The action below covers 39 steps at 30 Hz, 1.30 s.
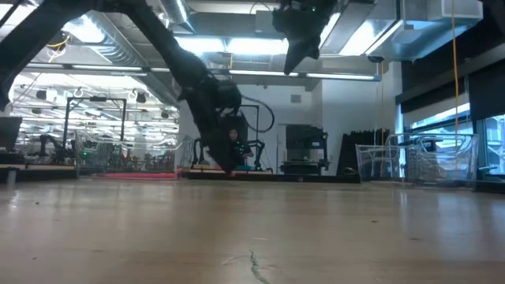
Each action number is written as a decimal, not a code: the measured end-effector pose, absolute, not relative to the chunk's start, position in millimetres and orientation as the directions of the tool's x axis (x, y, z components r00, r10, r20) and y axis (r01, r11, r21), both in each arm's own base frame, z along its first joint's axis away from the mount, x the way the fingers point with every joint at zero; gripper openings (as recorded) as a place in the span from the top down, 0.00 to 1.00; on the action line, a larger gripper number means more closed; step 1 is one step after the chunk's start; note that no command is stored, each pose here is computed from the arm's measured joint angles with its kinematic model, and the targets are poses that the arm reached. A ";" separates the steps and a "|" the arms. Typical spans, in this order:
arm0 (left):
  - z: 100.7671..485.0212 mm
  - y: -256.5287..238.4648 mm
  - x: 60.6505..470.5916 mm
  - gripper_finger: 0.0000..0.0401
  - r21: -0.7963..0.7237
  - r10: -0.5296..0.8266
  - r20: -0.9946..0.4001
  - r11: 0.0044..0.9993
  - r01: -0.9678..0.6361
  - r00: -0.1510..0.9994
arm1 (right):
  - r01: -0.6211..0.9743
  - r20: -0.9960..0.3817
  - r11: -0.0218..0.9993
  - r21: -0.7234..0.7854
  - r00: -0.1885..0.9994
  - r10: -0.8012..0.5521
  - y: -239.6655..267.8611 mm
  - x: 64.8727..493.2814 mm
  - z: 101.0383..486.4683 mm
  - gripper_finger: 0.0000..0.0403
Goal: Sort crayons/erasers/pens/pencils in bins
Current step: Put the blue pencil into the top left transparent bin
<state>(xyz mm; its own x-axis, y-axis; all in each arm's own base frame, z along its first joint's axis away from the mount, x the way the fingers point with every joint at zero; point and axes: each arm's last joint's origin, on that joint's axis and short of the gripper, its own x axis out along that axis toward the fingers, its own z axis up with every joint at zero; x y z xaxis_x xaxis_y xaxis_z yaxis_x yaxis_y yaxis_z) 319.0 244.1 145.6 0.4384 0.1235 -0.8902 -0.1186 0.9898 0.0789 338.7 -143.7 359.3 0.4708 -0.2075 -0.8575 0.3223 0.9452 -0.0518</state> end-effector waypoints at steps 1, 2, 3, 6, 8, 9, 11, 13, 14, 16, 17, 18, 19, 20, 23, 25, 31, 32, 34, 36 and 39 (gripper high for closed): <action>152.6 244.0 319.5 1.00 0.078 0.123 -0.890 0.990 -0.118 0.439 | 0.323 -0.857 0.945 -0.053 0.472 -0.209 -143.3 337.5 363.4 0.99; 159.1 243.3 319.6 1.00 0.077 0.121 -0.891 0.990 -0.118 0.438 | 0.323 -0.855 0.945 -0.054 0.473 -0.211 -142.8 336.4 367.1 0.99; 165.9 242.4 320.0 1.00 0.076 0.121 -0.890 0.990 -0.119 0.440 | 0.323 -0.854 0.945 -0.055 0.475 -0.212 -142.3 335.1 370.9 0.99; 184.7 239.7 318.5 1.00 0.059 0.117 -0.891 0.988 -0.144 0.438 | 0.323 -0.848 0.945 -0.056 0.484 -0.215 -141.0 332.0 381.6 0.99; 202.5 237.7 315.5 1.00 0.061 0.132 -0.882 0.984 -0.169 0.453 | 0.322 -0.843 0.945 -0.058 0.491 -0.219 -140.2 330.2 388.0 0.99; 212.3 236.0 313.3 1.00 0.061 0.142 -0.874 0.981 -0.184 0.465 | 0.315 -0.842 0.947 -0.063 0.493 -0.219 -139.7 329.1 391.0 0.99; 229.0 231.4 306.1 1.00 0.058 0.158 -0.869 0.974 -0.220 0.470 | 0.303 -0.842 0.951 -0.070 0.492 -0.219 -138.4 326.3 396.9 0.99; 245.5 226.3 297.3 1.00 0.084 0.199 -0.867 0.962 -0.260 0.457 | 0.297 -0.841 0.952 -0.072 0.496 -0.218 -136.2 324.4 402.4 0.99; 255.0 223.4 292.3 1.00 0.102 0.227 -0.863 0.953 -0.284 0.451 | 0.289 -0.842 0.954 -0.076 0.494 -0.217 -135.1 323.0 404.6 0.99; 272.9 217.1 281.2 1.00 0.151 0.289 -0.858 0.932 -0.328 0.425 | 0.270 -0.846 0.959 -0.085 0.489 -0.212 -132.4 320.4 409.1 0.99; 281.1 213.7 275.1 1.00 0.163 0.309 -0.856 0.922 -0.350 0.415 | 0.261 -0.844 0.961 -0.089 0.493 -0.212 -130.9 320.1 411.4 0.99; 288.4 209.9 268.9 1.00 0.175 0.328 -0.857 0.911 -0.373 0.398 | 0.250 -0.839 0.964 -0.094 0.501 -0.212 -129.3 319.9 413.8 0.99; 296.4 205.8 262.4 1.00 0.187 0.349 -0.854 0.898 -0.399 0.386 | 0.243 -0.837 0.965 -0.097 0.505 -0.212 -127.6 319.8 415.6 0.99; 303.6 201.8 255.9 1.00 0.194 0.367 -0.853 0.883 -0.427 0.372 | 0.236 -0.836 0.967 -0.099 0.507 -0.210 -126.0 319.6 417.0 0.99; 322.7 187.6 233.6 1.00 0.216 0.418 -0.858 0.822 -0.527 0.299 | 0.203 -0.834 0.973 -0.112 0.513 -0.203 -120.9 320.4 418.9 0.99; 331.8 177.6 218.2 1.00 0.222 0.434 -0.869 0.770 -0.599 0.236 | 0.188 -0.833 0.975 -0.116 0.516 -0.199 -117.6 320.9 419.5 0.99; 343.6 155.3 182.4 1.00 0.232 0.430 -0.900 0.619 -0.750 0.076 | 0.140 -0.830 0.981 -0.134 0.526 -0.188 -109.6 322.1 421.3 0.99; 341.4 153.7 177.9 1.00 0.243 0.422 -0.906 0.590 -0.770 0.038 | 0.131 -0.830 0.982 -0.137 0.527 -0.186 -108.3 322.5 421.3 0.99; 333.5 151.9 170.0 1.00 0.260 0.395 -0.918 0.542 -0.799 -0.031 | 0.118 -0.829 0.983 -0.142 0.528 -0.183 -106.5 323.1 421.3 0.99; 323.1 151.5 164.3 1.00 0.267 0.365 -0.928 0.517 -0.814 -0.072 | 0.114 -0.829 0.983 -0.143 0.529 -0.182 -105.8 323.5 421.4 0.99; 305.0 150.8 159.9 1.00 0.273 0.321 -0.940 0.506 -0.818 -0.116 | 0.112 -0.828 0.984 -0.141 0.531 -0.179 -105.4 323.7 421.3 0.99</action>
<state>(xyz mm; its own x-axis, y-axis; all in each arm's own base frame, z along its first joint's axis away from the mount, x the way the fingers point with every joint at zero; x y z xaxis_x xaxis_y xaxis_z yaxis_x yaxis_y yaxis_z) 159.9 150.8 305.0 -0.1155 0.3206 -0.9402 -0.8184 0.5057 0.2730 323.7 -105.4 421.3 0.5310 -0.1791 -0.8282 0.1122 0.9837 -0.1408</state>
